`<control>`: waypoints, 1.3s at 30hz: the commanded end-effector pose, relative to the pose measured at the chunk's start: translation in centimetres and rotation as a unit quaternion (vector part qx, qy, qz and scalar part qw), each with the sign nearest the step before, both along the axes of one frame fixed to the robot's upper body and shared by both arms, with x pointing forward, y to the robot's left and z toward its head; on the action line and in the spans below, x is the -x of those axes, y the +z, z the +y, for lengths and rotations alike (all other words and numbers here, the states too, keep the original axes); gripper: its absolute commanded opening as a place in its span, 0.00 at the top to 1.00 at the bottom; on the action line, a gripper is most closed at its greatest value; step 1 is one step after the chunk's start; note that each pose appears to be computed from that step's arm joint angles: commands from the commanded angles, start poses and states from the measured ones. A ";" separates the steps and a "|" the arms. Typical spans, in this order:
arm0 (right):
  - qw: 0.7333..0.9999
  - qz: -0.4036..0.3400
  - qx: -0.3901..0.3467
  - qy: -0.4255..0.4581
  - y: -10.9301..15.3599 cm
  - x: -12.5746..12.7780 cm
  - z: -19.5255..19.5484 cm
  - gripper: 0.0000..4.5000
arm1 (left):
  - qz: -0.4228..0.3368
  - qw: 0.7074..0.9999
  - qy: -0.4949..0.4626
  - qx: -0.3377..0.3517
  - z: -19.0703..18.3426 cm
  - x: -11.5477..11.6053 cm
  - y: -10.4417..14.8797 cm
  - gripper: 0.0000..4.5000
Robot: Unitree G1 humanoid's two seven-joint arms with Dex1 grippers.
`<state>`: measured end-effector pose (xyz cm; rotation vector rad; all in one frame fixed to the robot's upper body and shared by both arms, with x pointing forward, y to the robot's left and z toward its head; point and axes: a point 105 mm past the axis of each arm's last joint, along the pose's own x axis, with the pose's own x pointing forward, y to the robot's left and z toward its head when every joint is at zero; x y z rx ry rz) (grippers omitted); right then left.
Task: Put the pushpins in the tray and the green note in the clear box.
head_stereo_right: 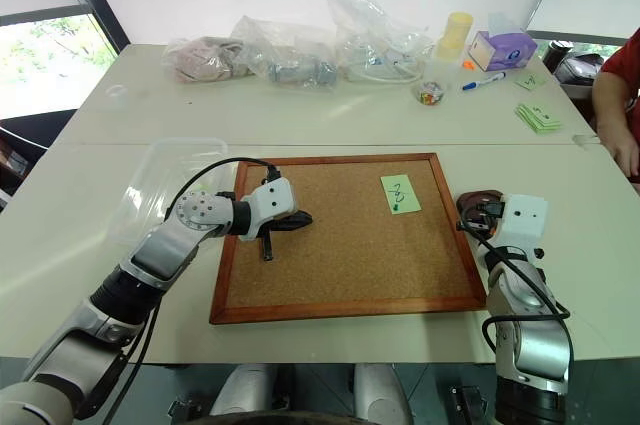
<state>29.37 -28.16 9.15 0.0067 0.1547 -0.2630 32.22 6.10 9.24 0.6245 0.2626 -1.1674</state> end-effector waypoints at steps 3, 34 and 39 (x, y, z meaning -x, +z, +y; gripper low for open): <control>1.000 -0.007 0.005 -0.006 0.7 -0.2 -0.8 0.99 | 0.029 0.999 0.022 -0.032 1.0 0.1 -2.3 1.00; 0.983 -0.159 -0.088 -0.029 5.3 0.5 -1.2 0.01 | 0.027 0.999 0.029 -0.022 0.8 0.2 -2.2 1.00; 0.975 -0.166 -0.143 -0.043 5.0 0.7 -1.7 0.01 | 0.027 0.999 0.029 -0.022 0.8 0.2 -2.2 1.00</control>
